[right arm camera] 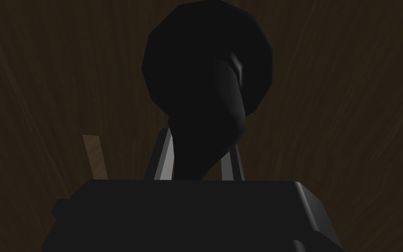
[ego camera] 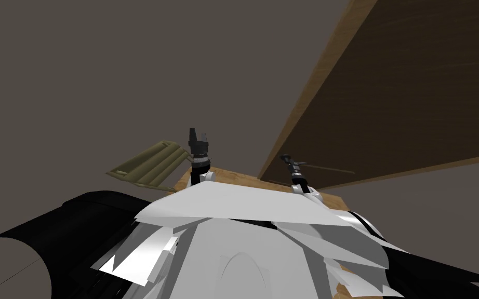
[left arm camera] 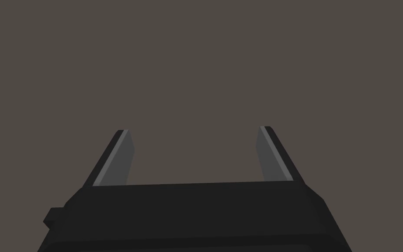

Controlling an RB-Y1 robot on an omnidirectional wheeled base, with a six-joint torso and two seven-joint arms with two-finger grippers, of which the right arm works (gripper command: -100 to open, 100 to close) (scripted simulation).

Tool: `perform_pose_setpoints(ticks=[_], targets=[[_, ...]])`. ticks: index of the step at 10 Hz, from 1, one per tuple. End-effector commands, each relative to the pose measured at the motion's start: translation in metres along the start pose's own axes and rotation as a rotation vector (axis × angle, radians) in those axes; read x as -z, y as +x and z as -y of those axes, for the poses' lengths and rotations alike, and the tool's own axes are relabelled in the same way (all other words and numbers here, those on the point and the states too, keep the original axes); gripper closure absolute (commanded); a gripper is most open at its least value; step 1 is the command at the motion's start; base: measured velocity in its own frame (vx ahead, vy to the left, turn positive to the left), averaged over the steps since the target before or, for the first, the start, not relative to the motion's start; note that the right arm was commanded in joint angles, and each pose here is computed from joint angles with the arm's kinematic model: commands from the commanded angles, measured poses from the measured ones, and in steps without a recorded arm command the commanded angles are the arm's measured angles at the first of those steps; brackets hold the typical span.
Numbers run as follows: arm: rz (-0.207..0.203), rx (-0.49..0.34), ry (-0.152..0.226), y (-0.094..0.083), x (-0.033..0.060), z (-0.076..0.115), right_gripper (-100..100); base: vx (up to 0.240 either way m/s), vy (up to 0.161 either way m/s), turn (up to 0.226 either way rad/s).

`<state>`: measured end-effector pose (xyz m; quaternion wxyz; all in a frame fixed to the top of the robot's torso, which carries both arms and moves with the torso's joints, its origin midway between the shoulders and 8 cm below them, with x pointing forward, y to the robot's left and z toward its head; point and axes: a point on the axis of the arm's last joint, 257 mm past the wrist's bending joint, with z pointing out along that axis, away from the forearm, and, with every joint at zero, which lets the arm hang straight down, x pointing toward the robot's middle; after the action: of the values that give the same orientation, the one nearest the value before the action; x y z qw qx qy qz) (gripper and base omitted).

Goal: Pull the door open

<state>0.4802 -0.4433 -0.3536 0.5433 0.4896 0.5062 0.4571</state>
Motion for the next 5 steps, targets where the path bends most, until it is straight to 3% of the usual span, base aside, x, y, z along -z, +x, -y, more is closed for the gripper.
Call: perform_pose_setpoints(ticks=[1, 5], targets=[[-0.024, 0.000, 0.001, 0.0039, 0.0035, 0.0014, 100, -0.147, -0.070, 0.069], [-0.085, 0.001, -0.005, 0.0109, 0.0104, -0.0003, 100, -0.178, -0.061, 0.067]])
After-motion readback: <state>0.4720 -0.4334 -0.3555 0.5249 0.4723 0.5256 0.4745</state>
